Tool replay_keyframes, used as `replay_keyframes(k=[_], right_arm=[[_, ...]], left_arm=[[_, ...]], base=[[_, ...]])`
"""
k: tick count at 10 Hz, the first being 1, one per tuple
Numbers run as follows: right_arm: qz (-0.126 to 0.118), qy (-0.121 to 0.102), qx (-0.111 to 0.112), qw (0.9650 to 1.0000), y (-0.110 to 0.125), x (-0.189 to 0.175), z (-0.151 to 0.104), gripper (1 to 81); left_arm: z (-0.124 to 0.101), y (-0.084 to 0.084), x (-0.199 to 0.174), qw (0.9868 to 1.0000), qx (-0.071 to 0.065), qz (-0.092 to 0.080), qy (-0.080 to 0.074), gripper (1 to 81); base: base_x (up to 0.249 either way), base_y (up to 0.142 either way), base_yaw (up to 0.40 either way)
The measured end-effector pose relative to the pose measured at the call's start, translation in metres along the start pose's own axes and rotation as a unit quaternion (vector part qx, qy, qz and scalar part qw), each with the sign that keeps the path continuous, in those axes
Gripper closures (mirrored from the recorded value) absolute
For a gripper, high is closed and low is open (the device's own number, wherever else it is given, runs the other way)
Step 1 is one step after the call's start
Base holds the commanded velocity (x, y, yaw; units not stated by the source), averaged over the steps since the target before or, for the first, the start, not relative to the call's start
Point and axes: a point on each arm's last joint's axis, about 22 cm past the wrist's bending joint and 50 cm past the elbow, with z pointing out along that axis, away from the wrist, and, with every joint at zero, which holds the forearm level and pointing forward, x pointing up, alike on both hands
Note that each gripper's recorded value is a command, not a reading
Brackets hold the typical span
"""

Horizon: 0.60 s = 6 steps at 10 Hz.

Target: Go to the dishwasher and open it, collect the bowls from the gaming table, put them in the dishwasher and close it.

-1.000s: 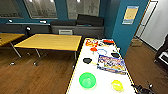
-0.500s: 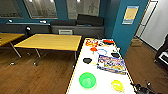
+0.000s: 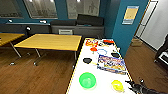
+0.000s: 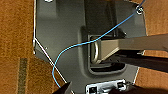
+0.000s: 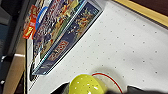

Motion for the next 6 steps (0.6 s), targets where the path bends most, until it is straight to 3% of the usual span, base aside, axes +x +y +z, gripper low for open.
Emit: replay_keyframes(k=[3, 6], right_arm=[[0.001, 0.003, -0.01, 0.9999, 0.011, -0.005, 0.01, 1.0], [0.009, 0.029, -0.026, 0.9992, 0.025, 0.027, -0.001, 1.0]], left_arm=[[0.0, 0.0, 0.0, 1.0, 0.0, -0.001, 0.0, 1.0], [0.0, 0.0, 0.0, 1.0, 0.0, -0.001, 0.0, 1.0]], base=[[0.0, 0.0, 0.0], [0.0, 0.0, 0.0]])
